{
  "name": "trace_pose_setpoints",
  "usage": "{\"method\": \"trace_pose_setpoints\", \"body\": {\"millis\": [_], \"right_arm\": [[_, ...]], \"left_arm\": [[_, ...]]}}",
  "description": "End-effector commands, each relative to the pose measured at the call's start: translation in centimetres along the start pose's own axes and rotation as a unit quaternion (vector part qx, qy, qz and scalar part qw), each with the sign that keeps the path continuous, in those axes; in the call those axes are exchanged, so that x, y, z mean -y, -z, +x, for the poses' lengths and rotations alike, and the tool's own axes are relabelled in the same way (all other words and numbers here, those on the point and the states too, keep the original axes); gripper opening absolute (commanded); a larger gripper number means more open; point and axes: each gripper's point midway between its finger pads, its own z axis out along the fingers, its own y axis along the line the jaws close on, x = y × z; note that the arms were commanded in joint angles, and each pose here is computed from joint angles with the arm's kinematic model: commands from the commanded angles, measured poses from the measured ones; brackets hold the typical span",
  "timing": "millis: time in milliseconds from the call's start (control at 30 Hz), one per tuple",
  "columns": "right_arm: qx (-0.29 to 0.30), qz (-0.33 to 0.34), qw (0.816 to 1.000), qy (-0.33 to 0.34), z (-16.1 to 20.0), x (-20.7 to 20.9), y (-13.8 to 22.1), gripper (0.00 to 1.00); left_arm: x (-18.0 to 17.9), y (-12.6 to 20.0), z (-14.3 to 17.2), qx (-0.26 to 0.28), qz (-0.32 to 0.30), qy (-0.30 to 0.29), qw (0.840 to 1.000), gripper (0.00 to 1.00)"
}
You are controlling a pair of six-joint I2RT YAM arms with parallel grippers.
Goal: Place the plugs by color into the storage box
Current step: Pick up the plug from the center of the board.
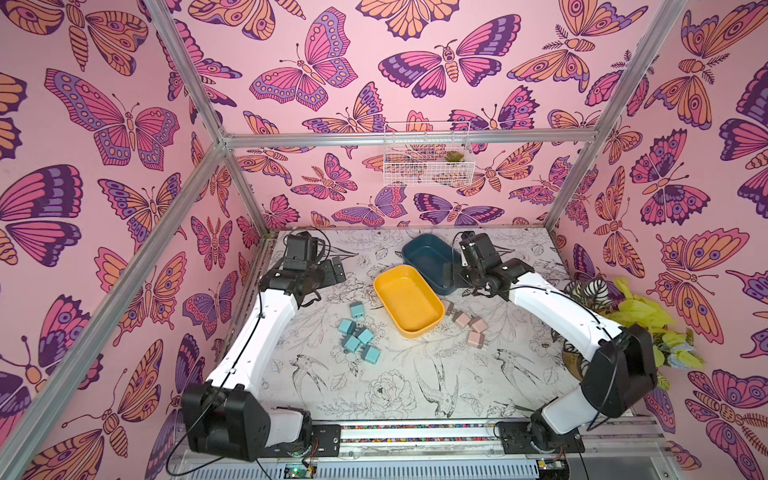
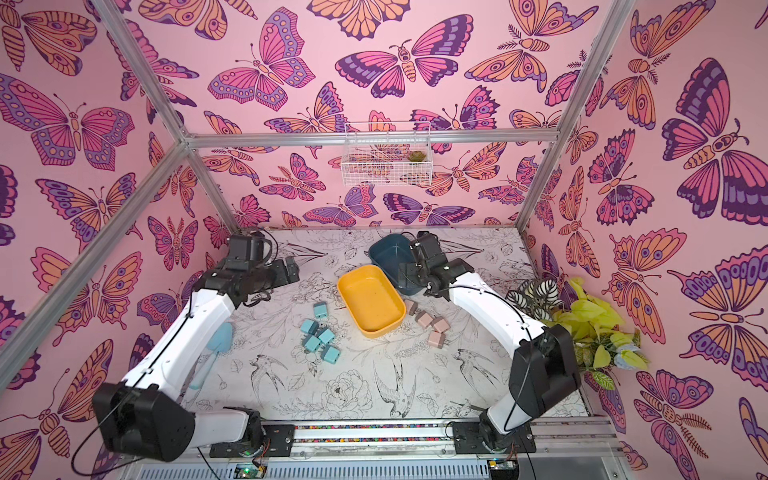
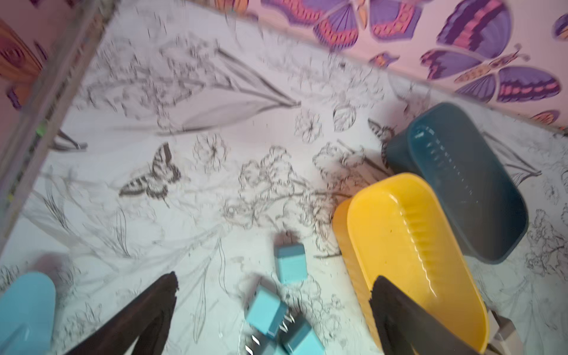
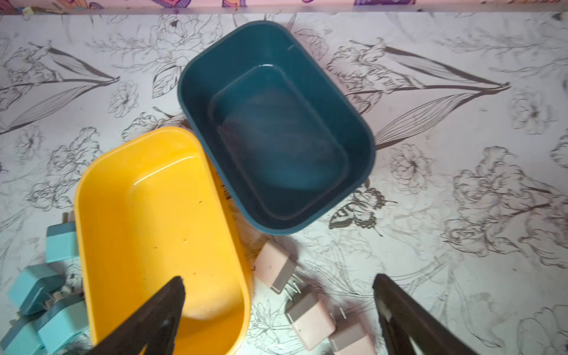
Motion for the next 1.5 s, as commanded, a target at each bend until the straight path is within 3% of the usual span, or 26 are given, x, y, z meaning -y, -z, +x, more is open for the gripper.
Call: {"method": "trace_pose_setpoints", "body": {"millis": [0,233,467,600,667,1067,1167,1367,1467], "right_arm": [[-0.097,-0.028,0.995,0.008,3.9,-2.0,-0.9,0.95],[-0.136,-0.033,0.99,0.017,5.7,-2.9,-2.0,0.95],[-0.142,-0.039,0.989,0.016,6.0,-3.2,-2.3,0.95],[-0.144,-0.038,0.989,0.012,6.4,-3.1,-2.3,0.95],[-0.145,-0.037,0.989,0.013,6.5,-3.0,-2.4,0.95],[-0.136,-0.046,0.99,-0.005,6.9,-3.1,-2.7,0.96],[-0.137,-0.048,0.989,-0.004,7.0,-3.2,-2.8,0.97],[-0.141,-0.054,0.989,-0.002,7.4,-3.3,-2.9,0.97],[-0.144,-0.054,0.988,-0.001,7.6,-3.2,-3.0,0.97]], "left_arm": [[-1.4,-0.4,8.6,-0.195,-0.044,0.044,0.979,1.0],[0.1,-2.8,11.3,-0.288,-0.045,0.061,0.955,1.0],[1.6,-5.7,11.5,-0.321,-0.05,0.073,0.943,1.0],[2.3,-7.7,11.1,-0.328,-0.06,0.061,0.941,0.96],[2.3,-8.5,11.2,-0.329,-0.068,0.06,0.94,0.88],[3.3,-12.7,11.1,-0.321,-0.06,0.058,0.944,0.87],[2.8,-13.4,11.4,-0.32,-0.076,0.057,0.943,0.8],[2.3,-14.0,11.7,-0.32,-0.09,0.064,0.941,0.75],[2.2,-14.3,11.8,-0.318,-0.093,0.068,0.941,0.66]]}}
